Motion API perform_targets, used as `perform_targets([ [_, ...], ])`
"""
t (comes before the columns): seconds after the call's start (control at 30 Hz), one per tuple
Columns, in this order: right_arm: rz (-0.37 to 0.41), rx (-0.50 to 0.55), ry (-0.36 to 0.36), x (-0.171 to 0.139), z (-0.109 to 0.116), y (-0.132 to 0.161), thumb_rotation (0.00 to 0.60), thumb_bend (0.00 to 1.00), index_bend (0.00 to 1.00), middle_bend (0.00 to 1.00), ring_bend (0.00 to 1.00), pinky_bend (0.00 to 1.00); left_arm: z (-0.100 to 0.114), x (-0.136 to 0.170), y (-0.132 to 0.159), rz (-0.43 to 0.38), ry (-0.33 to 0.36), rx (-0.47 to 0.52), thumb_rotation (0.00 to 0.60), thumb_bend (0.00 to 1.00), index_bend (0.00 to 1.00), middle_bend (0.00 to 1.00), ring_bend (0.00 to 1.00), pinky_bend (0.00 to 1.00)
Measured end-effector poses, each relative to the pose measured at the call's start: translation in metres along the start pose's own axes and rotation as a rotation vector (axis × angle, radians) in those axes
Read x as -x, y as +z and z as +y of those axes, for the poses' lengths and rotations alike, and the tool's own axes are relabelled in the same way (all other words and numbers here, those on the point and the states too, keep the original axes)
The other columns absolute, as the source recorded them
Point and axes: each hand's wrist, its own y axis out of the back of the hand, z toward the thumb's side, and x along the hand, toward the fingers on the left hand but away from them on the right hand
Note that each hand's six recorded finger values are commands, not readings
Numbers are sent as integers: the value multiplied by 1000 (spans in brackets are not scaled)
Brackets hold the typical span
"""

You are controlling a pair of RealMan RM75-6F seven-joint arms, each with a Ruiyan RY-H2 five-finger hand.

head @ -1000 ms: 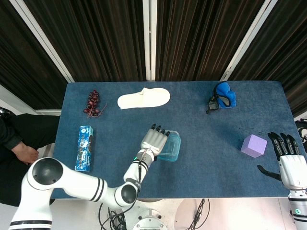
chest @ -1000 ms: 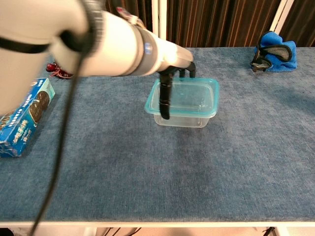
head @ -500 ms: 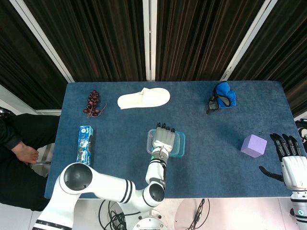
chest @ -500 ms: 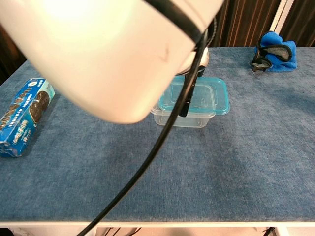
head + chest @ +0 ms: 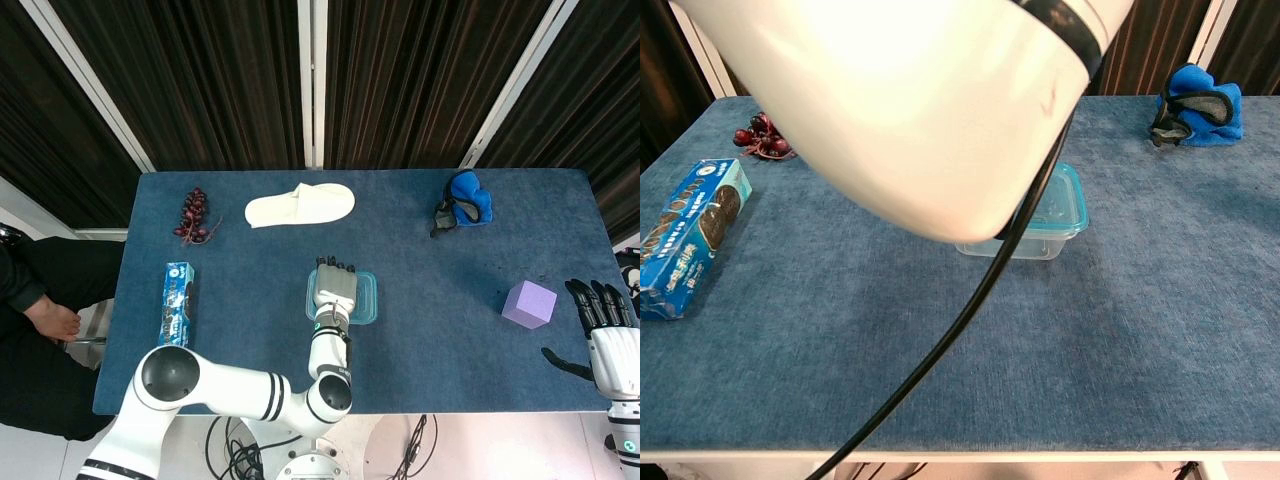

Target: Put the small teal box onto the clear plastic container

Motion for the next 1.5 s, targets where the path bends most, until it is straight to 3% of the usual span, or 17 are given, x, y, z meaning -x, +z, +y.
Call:
perform_targets([
  [1.5,-25,11,-2,-4,-1,-8,600,21,0,86,0,17,-5,-8,-1,44,16,-116,600,0,293,199,33,113],
])
